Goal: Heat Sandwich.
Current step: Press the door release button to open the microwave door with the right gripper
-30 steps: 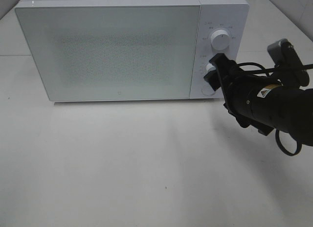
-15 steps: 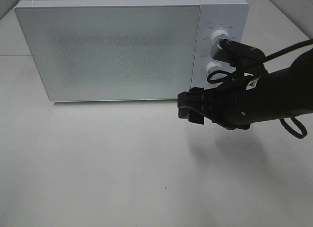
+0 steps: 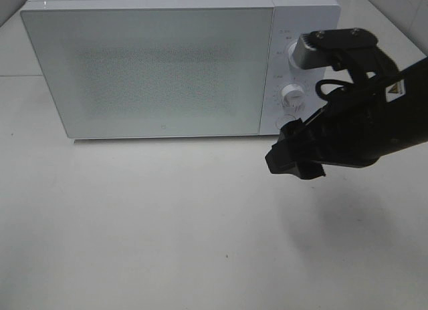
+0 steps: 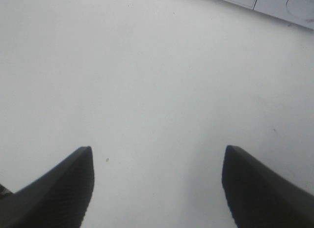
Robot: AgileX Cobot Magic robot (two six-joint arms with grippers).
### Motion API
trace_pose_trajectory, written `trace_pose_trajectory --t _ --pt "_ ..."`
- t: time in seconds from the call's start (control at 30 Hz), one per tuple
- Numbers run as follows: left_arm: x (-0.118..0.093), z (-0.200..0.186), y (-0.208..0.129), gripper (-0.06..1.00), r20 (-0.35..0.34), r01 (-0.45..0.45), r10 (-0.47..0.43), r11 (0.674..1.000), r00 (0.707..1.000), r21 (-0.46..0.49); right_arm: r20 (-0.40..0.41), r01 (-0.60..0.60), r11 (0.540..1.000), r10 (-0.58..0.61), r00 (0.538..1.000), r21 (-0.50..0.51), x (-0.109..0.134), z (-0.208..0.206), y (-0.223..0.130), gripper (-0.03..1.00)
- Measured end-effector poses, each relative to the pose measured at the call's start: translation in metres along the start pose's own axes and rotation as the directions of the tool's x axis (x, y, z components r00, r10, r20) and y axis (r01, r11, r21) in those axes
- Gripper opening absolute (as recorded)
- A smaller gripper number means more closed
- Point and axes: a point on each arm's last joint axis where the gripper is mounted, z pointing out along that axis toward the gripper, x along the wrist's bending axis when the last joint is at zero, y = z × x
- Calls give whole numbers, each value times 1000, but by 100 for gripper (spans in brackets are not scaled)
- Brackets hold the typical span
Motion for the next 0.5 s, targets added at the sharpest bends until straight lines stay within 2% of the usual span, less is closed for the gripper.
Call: trace_pose_trajectory --t 0.3,0.5 --pt "0 0 0 97 0 0 0 1000 1000 0 13 69 997 -69 998 -46 1 -54 -11 71" --pt "0 0 0 97 0 0 0 1000 1000 0 9 72 996 -71 997 -51 2 -80 -22 71"
